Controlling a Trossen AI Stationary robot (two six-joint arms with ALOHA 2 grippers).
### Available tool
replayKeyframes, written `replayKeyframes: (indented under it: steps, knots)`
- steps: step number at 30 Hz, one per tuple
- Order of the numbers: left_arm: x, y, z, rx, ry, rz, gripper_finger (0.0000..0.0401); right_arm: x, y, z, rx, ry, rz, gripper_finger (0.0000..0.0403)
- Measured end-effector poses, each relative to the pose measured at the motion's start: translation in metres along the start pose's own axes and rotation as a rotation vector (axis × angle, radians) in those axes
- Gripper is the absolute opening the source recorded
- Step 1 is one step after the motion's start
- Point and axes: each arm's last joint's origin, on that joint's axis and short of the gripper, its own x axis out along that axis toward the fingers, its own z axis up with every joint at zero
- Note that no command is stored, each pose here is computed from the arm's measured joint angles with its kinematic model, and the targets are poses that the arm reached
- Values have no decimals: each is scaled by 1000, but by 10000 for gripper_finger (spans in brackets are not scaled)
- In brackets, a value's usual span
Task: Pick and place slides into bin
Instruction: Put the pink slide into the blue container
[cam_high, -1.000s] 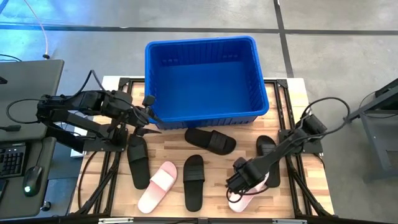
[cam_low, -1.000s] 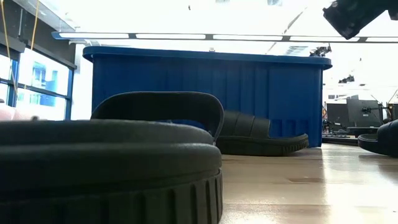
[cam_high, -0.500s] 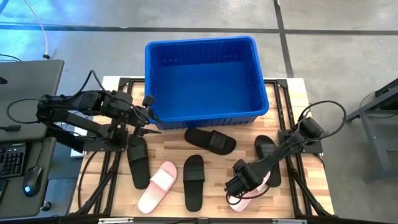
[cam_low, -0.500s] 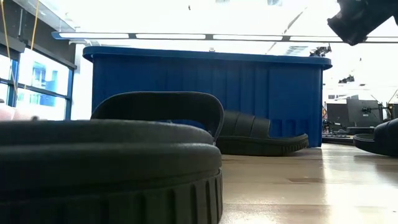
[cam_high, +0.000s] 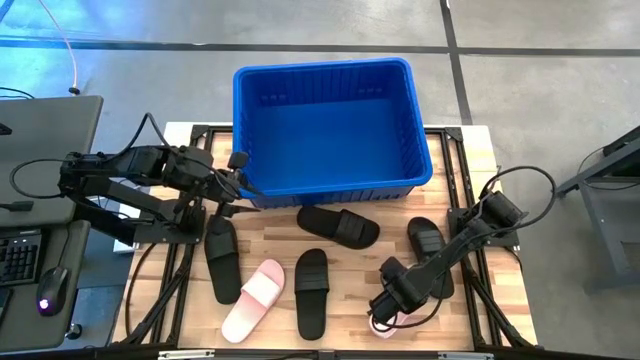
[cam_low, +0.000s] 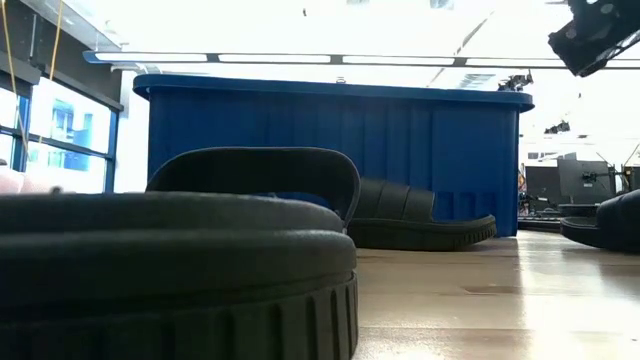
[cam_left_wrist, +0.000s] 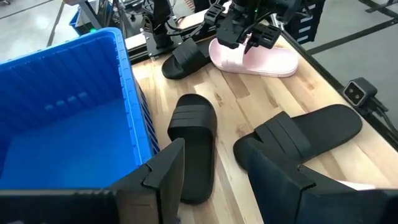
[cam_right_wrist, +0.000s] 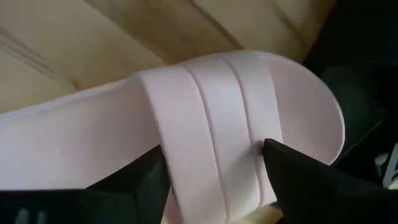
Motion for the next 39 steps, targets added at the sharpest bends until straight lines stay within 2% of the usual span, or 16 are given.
replayKeyframes:
  steps: [4,10,12,15,19,25,30,33,36,37,39]
  knots:
    - [0,1,0,0,6,22,156,0,0,1,-3,-42,-5,178]
    - [0,1,0,0,8,27,156,0,2,2,-21,-50,15,41]
    - [0,1,0,-1,8,27,156,0,4,1,-38,-60,42,12]
    - [0,1,0,-1,8,27,156,-5,12,1,-59,-95,109,17]
    - [0,1,0,-1,8,27,156,-37,25,1,-131,-174,250,4]
    - [0,1,0,-1,8,27,156,-130,31,5,-253,-563,465,3]
    - [0,1,0,-2,8,27,156,-212,10,6,-301,-907,580,2]
    - [0,1,0,-4,8,27,156,-251,-9,5,-346,-1075,597,1]
    - [0,1,0,-31,7,25,156,-276,-27,8,-375,-1227,555,1]
    - [0,1,0,-41,7,22,156,-281,-32,11,-380,-1280,534,1]
    - [0,1,0,-53,5,20,156,-287,-43,19,-393,-1376,424,1]
